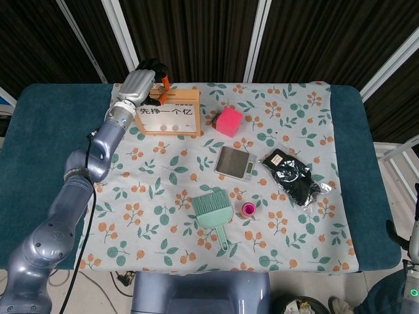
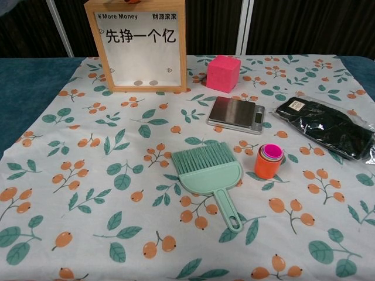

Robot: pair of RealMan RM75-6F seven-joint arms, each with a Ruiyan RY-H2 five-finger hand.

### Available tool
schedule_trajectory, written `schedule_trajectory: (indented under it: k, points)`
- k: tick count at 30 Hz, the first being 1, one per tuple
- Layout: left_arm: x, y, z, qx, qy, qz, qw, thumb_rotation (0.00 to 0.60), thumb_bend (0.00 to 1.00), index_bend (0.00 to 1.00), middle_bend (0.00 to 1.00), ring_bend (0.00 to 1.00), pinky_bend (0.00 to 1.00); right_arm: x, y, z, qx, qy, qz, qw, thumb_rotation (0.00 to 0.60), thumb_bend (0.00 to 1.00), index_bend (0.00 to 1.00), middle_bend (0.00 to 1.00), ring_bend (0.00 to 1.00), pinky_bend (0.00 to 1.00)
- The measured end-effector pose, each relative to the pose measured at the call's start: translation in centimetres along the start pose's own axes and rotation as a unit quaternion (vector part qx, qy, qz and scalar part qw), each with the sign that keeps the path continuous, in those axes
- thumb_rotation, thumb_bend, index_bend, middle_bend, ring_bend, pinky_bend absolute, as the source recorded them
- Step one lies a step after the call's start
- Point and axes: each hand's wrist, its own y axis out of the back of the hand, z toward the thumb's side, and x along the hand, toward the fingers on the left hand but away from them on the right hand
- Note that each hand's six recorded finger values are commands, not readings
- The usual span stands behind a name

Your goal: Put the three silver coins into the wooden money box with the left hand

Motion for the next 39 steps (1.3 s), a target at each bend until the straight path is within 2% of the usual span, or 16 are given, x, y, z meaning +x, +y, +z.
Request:
schedule_trajectory:
  k: [14, 21, 24, 31, 34, 39]
  points:
    - [-0.2, 0.0, -0.5, 0.011, 0.004, 0.001, 0.9999, 0.6, 0.39, 0.52, 0.16, 0.0, 0.01, 0.0, -0.1, 0.1, -0.001, 0.0, 0.001, 1.0, 0.6, 0.36, 0.05, 0.02, 0.02, 0.0]
    - [-0.3, 0.4, -0.3, 0.008, -0.001, 0.01, 0.9999, 0.6, 0.38, 0.49, 0.16, 0.0, 0.01, 0.0, 0.0, 0.0, -0.002, 0.0, -0.001, 1.0, 0.6, 0.36, 0.05, 0.02, 0.02, 0.0]
    - [-0.3, 1.2, 0.2, -0.001, -0.016, 0.029, 0.9995, 0.6, 0.36, 0.48, 0.16, 0.0, 0.01, -0.1, 0.0, 0.0, -0.001, -0.001, -0.001, 1.0, 0.6, 0.36, 0.05, 0.02, 0.02, 0.0]
    - [-1.9, 4.8, 1.1, -0.011, -0.078, 0.109, 0.9909, 0.6, 0.34, 0.44, 0.13, 0.0, 0.01, -0.2, 0.1, 0.0, 0.0, 0.002, -0.003, 1.0, 0.6, 0.36, 0.05, 0.02, 0.02, 0.0]
    - [-3.4, 6.2, -0.5, 0.005, -0.085, 0.137, 0.9869, 0.6, 0.34, 0.41, 0.12, 0.0, 0.01, -0.2, 0.1, 0.2, 0.001, 0.008, -0.003, 1.0, 0.6, 0.36, 0.05, 0.02, 0.02, 0.0]
    - [-6.2, 6.2, -3.5, 0.027, -0.073, 0.147, 0.9861, 0.6, 0.34, 0.37, 0.08, 0.0, 0.01, -0.1, 0.0, 0.7, 0.002, 0.034, 0.004, 0.9994, 0.6, 0.36, 0.05, 0.02, 0.02, 0.0]
